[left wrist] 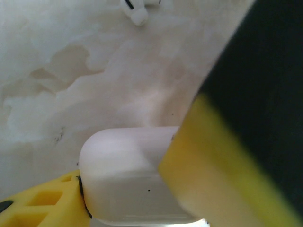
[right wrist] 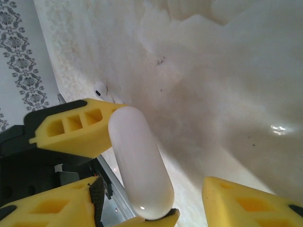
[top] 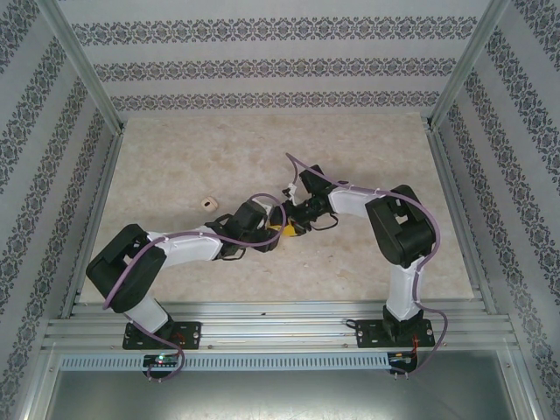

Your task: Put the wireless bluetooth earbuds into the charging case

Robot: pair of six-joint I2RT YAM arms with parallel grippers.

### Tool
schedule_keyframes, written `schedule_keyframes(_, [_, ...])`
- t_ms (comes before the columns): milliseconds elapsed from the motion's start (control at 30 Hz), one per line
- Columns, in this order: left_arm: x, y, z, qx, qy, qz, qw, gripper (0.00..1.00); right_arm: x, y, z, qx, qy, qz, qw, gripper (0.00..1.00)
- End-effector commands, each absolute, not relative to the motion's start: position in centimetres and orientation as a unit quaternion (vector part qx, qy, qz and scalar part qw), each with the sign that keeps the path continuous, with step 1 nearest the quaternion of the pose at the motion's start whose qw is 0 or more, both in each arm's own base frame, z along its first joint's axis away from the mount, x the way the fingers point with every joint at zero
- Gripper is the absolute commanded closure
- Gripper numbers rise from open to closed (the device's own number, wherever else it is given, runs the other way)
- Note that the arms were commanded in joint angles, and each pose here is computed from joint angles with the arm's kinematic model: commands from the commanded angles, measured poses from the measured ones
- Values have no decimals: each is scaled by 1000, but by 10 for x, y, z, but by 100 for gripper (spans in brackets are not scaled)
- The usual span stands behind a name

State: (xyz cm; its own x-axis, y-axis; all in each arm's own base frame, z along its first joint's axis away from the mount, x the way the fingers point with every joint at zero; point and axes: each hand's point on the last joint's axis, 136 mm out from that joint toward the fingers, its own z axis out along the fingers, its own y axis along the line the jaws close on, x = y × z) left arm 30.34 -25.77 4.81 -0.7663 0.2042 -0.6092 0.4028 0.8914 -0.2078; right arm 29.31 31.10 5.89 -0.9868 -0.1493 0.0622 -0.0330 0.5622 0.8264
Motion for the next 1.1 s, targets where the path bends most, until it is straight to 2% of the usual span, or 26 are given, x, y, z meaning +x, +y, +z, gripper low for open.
schedule_keyframes(0, [308,-265,63,177,909,-182,331,43,282,318,62,75,-873,-474,82,46])
schedule_keyframes(67, [308,-265,63,179,908,-181,332,43,280,317,62,78,-874,-473,85,53])
schedule_keyframes(200, [308,-265,65,184,907,-180,335,43,279,315,66,85,-877,-466,78,76])
schedule_keyframes(300, [308,-265,67,186,905,-181,338,40,280,313,71,92,-879,-462,66,85])
schedule_keyframes(467, [308,-265,80,186,897,-191,351,33,285,313,86,106,-878,-466,38,89])
schedule_keyframes(567, [305,-265,95,190,888,-204,366,22,289,312,99,120,-876,-466,13,91])
schedule_keyframes(633, [302,-262,111,192,877,-218,383,12,293,309,110,132,-875,-466,-9,92])
schedule_keyframes(733, [294,-258,141,206,852,-259,406,5,296,305,132,161,-869,-465,-48,93])
schedule_keyframes(933, [269,-247,209,245,768,-415,422,6,280,307,190,261,-836,-468,-117,95])
schedule_keyframes(1067, [260,-230,250,256,706,-475,458,10,259,314,227,320,-802,-481,-150,95])
